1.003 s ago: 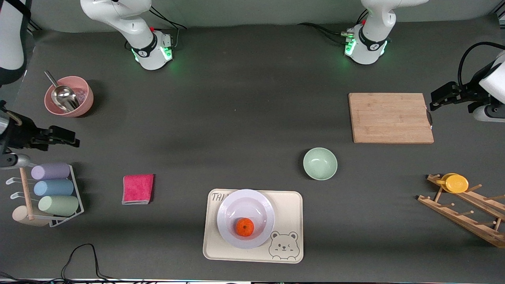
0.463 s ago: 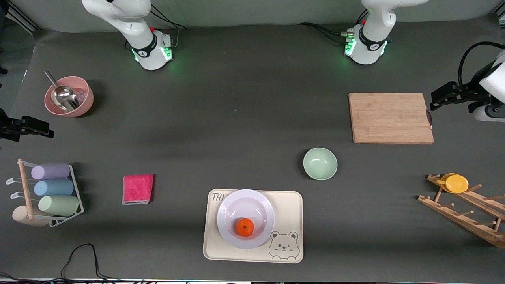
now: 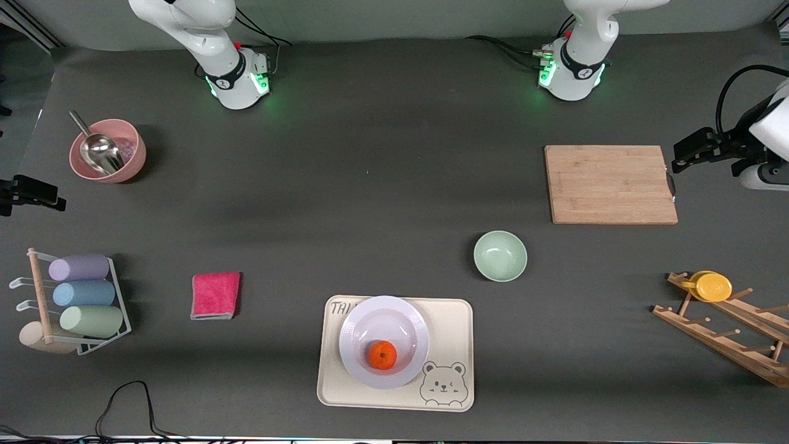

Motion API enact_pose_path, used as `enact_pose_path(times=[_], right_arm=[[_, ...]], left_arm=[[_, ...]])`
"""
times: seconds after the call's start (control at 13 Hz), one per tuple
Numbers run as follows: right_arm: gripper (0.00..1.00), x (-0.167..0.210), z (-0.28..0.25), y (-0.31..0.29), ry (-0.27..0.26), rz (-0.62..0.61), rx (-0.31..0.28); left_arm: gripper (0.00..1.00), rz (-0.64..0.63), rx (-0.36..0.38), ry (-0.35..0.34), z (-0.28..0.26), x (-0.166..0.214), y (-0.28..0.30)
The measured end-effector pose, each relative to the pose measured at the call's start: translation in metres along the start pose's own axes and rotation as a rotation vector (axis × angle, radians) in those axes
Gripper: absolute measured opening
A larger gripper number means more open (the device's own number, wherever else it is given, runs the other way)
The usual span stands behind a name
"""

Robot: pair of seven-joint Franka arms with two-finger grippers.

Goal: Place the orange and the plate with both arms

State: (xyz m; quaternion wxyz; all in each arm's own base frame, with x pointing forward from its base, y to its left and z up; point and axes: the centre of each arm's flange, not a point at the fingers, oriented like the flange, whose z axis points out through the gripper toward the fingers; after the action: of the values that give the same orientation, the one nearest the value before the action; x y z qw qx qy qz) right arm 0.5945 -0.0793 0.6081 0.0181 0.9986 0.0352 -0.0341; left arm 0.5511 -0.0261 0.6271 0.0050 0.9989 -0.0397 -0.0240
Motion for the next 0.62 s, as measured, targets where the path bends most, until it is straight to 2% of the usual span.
enact_pose_path(times=[0.31, 0.62], right_arm=[[1.00, 0.006, -0.005, -0.043, 0.011, 0.058, 0.005], [1.00, 0.004, -0.006, -0.035, 0.013, 0.085, 0.019]], left_arm=[[1.00, 0.000, 0.000, 0.000, 0.000, 0.000, 0.000], [1.00, 0.000, 0.000, 0.000, 0.000, 0.000, 0.000]])
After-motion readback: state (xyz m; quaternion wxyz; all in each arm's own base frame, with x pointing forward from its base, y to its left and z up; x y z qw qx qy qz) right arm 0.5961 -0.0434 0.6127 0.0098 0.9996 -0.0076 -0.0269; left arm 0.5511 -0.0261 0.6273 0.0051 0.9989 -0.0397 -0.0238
